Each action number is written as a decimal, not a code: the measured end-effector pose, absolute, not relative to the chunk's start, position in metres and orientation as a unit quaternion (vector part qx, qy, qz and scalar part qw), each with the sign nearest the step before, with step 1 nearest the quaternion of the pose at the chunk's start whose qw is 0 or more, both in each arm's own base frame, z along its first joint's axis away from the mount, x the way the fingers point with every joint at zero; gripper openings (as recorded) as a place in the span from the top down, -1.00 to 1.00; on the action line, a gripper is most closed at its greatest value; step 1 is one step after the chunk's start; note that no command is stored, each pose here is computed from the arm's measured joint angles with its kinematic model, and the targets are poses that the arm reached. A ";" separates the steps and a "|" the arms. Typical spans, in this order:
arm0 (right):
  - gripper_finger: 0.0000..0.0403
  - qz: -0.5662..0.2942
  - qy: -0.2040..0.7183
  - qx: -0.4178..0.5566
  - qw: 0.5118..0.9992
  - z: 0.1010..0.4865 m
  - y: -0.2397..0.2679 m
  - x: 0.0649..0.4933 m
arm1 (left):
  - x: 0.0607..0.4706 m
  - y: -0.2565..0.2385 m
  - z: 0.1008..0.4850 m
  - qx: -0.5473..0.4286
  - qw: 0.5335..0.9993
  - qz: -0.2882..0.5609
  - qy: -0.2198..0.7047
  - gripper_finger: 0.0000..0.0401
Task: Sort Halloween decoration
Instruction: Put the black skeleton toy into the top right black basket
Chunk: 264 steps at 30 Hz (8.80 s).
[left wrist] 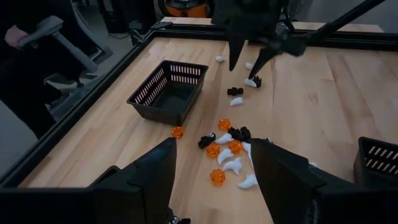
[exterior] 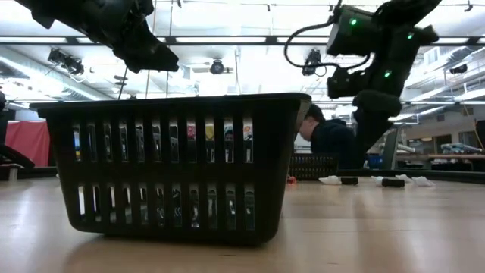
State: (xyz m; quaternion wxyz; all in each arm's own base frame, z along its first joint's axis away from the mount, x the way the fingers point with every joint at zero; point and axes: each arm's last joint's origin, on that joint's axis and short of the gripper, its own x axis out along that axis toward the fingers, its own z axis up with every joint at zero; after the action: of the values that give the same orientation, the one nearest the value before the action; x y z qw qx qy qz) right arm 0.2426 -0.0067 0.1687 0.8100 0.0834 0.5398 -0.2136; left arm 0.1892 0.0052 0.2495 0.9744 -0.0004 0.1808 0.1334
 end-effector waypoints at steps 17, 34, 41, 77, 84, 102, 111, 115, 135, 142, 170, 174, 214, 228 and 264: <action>-0.05 -0.256 0.537 0.143 0.791 0.130 -0.017 0.254 | 0.188 0.005 0.247 0.000 0.972 0.135 0.192 -0.08; 0.41 -0.259 0.519 0.203 0.789 0.126 -0.024 0.253 | 0.189 0.005 0.248 -0.003 0.973 0.136 0.188 -0.08; 0.73 -0.243 0.529 0.218 0.783 0.126 -0.023 0.252 | 0.189 0.005 0.249 -0.003 0.973 0.136 0.185 -0.08; 0.76 -0.157 0.489 0.153 0.844 0.198 -0.057 0.298 | 0.189 0.005 0.249 -0.005 0.973 0.136 0.185 -0.08; 0.76 -0.176 0.477 0.137 0.850 0.210 -0.089 0.296 | 0.189 0.005 0.248 -0.005 0.973 0.136 0.185 -0.08; 0.74 -0.186 0.520 0.137 0.823 0.163 -0.148 0.329 | 0.189 0.005 0.248 -0.003 0.973 0.136 0.185 -0.08; 0.65 -0.196 0.547 0.145 0.801 0.153 -0.159 0.335 | 0.188 0.005 0.248 -0.002 0.973 0.136 0.187 -0.08; 0.55 -0.191 0.544 0.156 0.802 0.153 -0.162 0.334 | 0.188 0.005 0.248 -0.002 0.973 0.136 0.187 -0.08; 0.02 -0.224 0.511 0.150 0.816 0.205 -0.160 0.313 | 0.188 0.005 0.248 -0.003 0.973 0.136 0.187 -0.08; 0.03 -0.249 0.469 0.123 0.838 0.256 -0.144 0.291 | 0.188 0.005 0.248 -0.003 0.973 0.136 0.187 -0.08; 0.10 -0.201 0.480 0.151 0.841 0.210 -0.005 0.213 | 0.188 0.005 0.248 -0.002 0.973 0.136 0.187 -0.08; 0.10 -0.197 0.493 0.147 0.834 0.200 0.002 0.209 | 0.189 0.005 0.248 -0.002 0.973 0.136 0.187 -0.08; 0.47 -0.168 0.546 0.105 0.814 0.118 0.026 0.197 | 0.189 0.005 0.248 0.001 0.973 0.136 0.185 -0.08; 0.77 -0.154 0.549 0.105 0.815 0.126 0.027 0.204 | 0.189 0.005 0.248 0.000 0.973 0.136 0.186 -0.08; 0.77 -0.161 0.485 0.023 0.859 0.196 -0.086 0.313 | 0.189 0.005 0.248 0.001 0.973 0.135 0.187 -0.08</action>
State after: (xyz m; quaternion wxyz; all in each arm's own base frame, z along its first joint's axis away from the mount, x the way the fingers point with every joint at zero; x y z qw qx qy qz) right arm 0.3132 -0.0863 0.1964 0.8590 0.0230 0.4854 -0.1610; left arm 0.1886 0.0053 0.2482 0.9730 0.0005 0.1868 0.1355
